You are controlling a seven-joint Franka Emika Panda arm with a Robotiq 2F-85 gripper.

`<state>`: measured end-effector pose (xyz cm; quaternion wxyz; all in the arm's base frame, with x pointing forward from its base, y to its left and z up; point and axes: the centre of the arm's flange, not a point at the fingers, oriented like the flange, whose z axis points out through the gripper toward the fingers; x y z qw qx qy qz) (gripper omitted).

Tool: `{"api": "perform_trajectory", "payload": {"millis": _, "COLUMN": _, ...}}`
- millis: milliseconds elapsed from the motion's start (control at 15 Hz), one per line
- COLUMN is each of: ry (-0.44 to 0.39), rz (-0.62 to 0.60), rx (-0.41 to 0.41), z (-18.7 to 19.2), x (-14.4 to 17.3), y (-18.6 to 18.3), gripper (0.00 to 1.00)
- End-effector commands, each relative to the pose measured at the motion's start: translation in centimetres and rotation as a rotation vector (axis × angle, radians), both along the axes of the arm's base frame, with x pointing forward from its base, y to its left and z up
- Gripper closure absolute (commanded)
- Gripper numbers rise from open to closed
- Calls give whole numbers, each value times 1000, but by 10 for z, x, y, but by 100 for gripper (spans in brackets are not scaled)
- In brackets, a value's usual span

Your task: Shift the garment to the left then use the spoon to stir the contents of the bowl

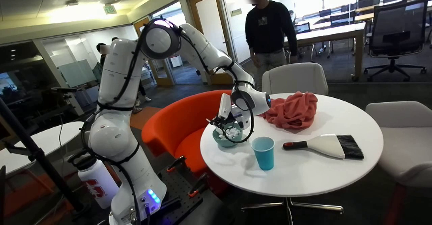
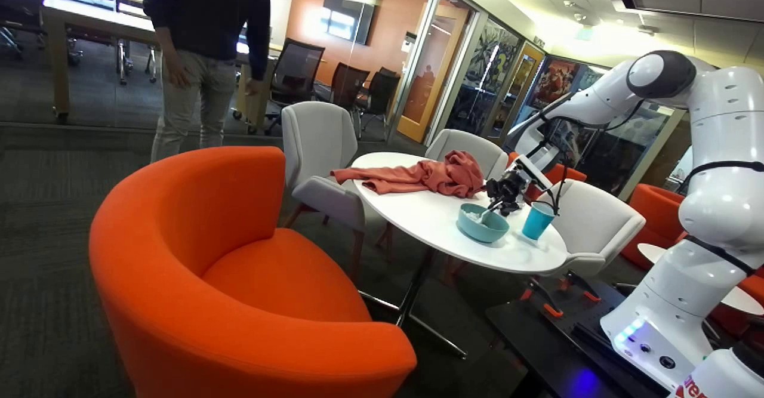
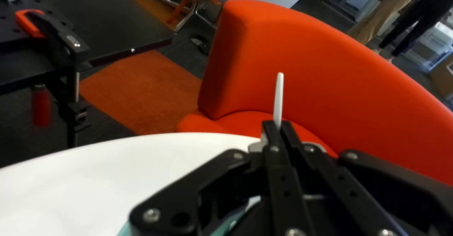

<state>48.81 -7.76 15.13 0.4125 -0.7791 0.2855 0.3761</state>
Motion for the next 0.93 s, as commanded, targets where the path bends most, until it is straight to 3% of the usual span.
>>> {"api": "perform_trajectory", "payload": {"millis": 0, "ry": 29, "rz": -64, "rx": -135, "z": 21, "x": -11, "y": -1, "gripper": 99}}
{"api": "perform_trajectory", "payload": {"millis": 200, "ry": -62, "rz": -91, "rx": -224, "z": 46, "x": -17, "y": -8, "gripper": 99}}
{"api": "perform_trajectory", "payload": {"millis": 533, "ry": -203, "rz": -148, "rx": -262, "z": 114, "x": -34, "y": -20, "gripper": 99}}
{"api": "perform_trajectory", "payload": {"millis": 867, "ry": -370, "rz": -298, "rx": -435, "z": 154, "x": -18, "y": -55, "gripper": 99}}
